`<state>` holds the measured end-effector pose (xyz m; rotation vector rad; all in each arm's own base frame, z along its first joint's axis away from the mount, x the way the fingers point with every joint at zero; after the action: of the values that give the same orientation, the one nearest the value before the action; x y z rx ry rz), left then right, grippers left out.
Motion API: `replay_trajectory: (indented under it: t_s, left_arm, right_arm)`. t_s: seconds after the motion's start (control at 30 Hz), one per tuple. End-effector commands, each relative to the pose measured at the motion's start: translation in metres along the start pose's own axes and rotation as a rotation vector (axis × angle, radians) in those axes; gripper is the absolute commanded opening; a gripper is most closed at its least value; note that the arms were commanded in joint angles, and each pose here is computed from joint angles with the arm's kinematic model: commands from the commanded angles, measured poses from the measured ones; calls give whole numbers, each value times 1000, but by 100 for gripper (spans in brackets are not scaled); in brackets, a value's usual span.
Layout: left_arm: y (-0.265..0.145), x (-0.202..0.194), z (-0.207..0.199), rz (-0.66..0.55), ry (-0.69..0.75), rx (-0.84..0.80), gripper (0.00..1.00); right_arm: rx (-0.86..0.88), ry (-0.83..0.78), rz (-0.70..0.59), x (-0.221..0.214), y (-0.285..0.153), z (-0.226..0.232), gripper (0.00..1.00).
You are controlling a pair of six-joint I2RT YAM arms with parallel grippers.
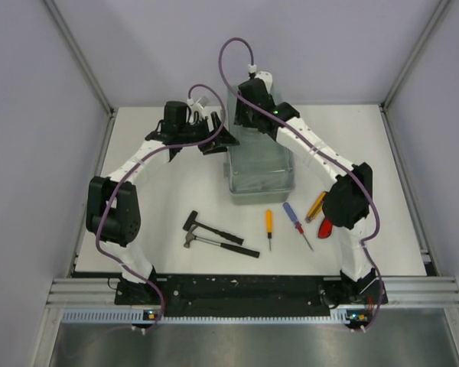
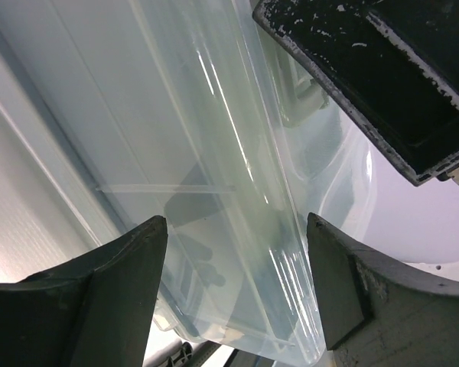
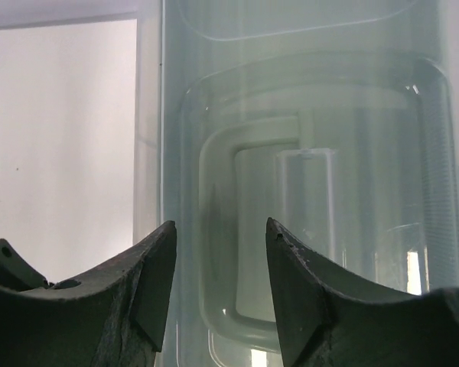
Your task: Pack the tool kit
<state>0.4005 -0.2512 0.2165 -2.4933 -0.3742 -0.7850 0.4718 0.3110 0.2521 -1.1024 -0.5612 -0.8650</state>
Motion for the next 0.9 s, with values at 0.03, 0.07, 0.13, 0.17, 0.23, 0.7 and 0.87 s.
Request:
replay_trajectory:
  t_s: [0.03, 0.07, 0.13, 0.17, 0.23, 0.7, 0.87]
  left_arm:
    - [6, -2, 18, 7, -13, 85, 76]
    - [6, -2, 18, 8, -13, 82, 76]
    - [6, -2, 18, 10, -13, 81, 76]
    - [5, -2, 18, 11, -11, 81, 76]
    - [4, 0, 16, 7, -4, 81, 76]
    - [4, 11, 7, -5, 41, 44, 76]
    - [2, 21, 0, -20, 67, 40, 77]
  right_arm:
    - [-53, -57, -42, 15, -1, -11, 51]
    - [-18, -59, -17, 11, 0, -5, 51]
    - [67, -46, 52, 0, 4, 6, 53]
    - [102, -35, 90, -7, 5, 10, 53]
    - [165, -14, 156, -18, 7, 18, 55]
    - [774, 307, 477, -28, -21, 59, 57]
    - [860, 381, 487, -20, -25, 57, 57]
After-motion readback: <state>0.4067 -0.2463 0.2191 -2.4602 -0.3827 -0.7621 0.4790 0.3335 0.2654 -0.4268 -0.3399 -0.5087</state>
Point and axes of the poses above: each gripper's point midway between its finger pads, its own y axis out along the fingers, its own z axis along the line the jaws close on, x = y × z, the point moved 1 cm from there along -y, back along the fingers, and after that the axes turned 10 degrees about y, right-handed, at the moved point
